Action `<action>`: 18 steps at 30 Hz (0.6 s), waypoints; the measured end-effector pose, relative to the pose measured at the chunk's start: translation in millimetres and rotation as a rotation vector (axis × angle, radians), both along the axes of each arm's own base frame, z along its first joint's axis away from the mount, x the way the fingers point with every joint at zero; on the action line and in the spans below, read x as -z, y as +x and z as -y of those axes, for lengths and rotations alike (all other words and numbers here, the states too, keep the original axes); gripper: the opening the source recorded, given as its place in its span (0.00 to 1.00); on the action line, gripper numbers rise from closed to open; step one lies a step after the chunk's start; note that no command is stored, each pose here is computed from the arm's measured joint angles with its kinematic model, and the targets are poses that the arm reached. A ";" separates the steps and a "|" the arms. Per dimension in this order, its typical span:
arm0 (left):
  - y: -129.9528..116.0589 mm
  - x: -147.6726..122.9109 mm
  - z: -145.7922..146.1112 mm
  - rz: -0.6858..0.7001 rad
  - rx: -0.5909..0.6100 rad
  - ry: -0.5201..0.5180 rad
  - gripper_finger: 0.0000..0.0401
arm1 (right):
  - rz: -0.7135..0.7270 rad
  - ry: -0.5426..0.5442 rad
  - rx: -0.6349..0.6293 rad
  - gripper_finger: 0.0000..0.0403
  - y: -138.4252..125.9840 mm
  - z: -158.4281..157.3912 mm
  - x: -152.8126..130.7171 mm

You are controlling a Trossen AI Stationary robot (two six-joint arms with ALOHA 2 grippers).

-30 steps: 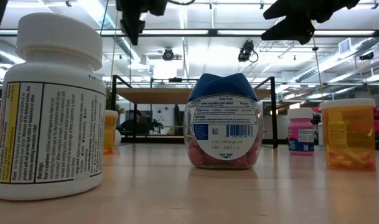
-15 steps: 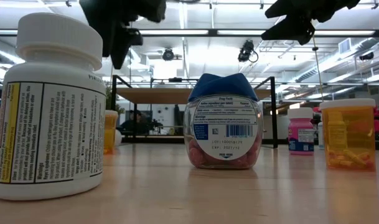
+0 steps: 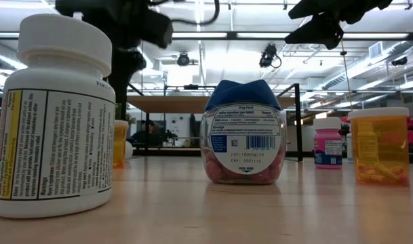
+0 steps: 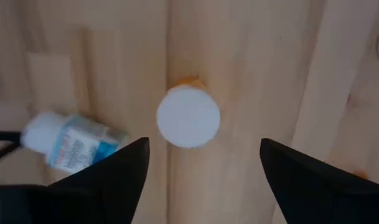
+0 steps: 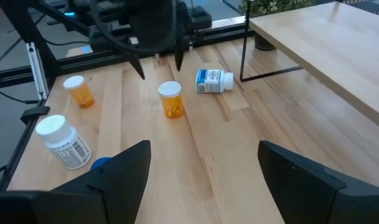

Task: Pick and place medicine bottles onto shelf by color
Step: Put the top orange pill bottle on the shelf

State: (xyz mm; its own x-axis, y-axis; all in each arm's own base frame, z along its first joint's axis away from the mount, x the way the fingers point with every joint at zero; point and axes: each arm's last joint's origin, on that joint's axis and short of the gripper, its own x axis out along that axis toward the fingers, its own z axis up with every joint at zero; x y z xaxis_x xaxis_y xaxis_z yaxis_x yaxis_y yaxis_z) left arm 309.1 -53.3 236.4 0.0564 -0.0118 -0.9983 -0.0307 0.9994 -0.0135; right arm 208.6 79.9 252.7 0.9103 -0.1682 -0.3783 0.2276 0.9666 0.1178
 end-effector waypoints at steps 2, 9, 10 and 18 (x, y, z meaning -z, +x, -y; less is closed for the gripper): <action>1.4 5.6 -3.9 0.012 -0.020 -0.023 0.82 | 0.000 0.000 0.000 0.76 0.0 0.0 0.0; 4.3 14.6 -11.3 0.047 -0.043 -0.031 0.88 | -0.001 0.001 0.000 0.76 0.0 0.0 0.1; 4.3 16.0 -11.1 0.049 -0.042 -0.034 0.89 | -0.001 0.000 0.000 0.76 0.0 0.0 0.1; -2.4 34.1 -11.7 0.023 -0.042 -0.035 0.90 | -0.007 -0.003 0.000 0.76 -0.3 0.1 0.6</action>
State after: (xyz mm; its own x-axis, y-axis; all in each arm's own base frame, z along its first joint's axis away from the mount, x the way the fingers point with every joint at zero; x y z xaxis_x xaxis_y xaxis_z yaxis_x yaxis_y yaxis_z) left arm 306.8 -41.6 202.3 0.0801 -0.0437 -0.9958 -0.0717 0.9962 -0.0495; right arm 208.4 79.8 252.1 0.9078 -0.1694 -0.3837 0.2282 0.9670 0.1130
